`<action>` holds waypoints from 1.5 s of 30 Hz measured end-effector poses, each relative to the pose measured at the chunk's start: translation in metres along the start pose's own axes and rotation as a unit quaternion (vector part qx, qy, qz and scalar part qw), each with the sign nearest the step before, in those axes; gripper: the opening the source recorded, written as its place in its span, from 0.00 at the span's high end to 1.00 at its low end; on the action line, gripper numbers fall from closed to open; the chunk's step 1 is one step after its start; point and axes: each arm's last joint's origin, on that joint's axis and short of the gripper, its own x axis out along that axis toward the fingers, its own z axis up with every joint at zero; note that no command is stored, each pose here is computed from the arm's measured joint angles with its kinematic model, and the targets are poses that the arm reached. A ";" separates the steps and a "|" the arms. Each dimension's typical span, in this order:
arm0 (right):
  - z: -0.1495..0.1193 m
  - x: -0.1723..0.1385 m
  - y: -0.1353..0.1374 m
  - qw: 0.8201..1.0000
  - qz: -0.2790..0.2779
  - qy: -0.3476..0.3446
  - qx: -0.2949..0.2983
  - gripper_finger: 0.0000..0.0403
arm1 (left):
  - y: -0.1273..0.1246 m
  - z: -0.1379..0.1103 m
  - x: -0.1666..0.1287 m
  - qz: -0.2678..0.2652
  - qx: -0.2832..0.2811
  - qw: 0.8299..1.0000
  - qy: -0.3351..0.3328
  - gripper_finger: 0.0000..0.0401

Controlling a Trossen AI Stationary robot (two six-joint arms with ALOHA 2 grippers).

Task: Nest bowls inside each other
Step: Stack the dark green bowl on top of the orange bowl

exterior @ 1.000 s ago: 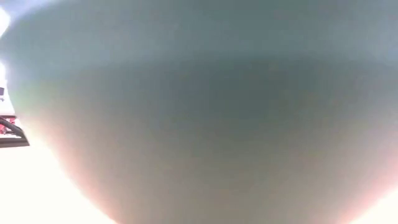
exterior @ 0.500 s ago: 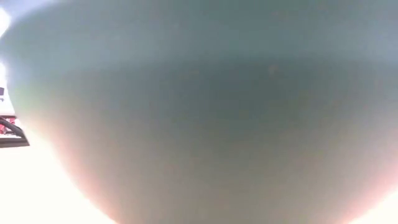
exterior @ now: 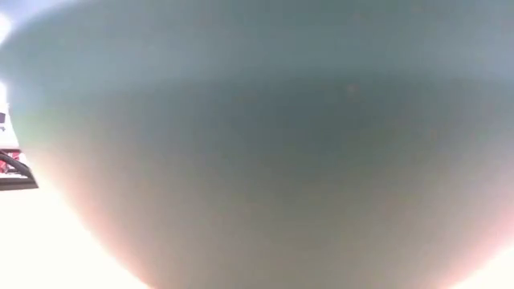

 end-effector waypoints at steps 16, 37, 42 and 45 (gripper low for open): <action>-0.004 0.038 -0.011 0.998 -0.055 0.013 -0.002 0.62 | -0.001 0.001 0.000 -0.002 0.016 1.000 -0.011 0.74; 0.038 0.005 -0.035 0.991 -0.081 -0.088 -0.057 1.00 | -0.003 0.001 0.002 0.007 0.019 1.000 -0.016 0.74; 0.069 -0.029 -0.038 0.975 -0.082 -0.187 -0.090 1.00 | -0.003 0.001 0.002 0.007 0.025 0.999 -0.019 0.74; 0.088 -0.045 -0.044 0.959 -0.087 -0.247 -0.106 1.00 | -0.002 0.001 0.002 0.009 0.028 0.999 -0.020 0.74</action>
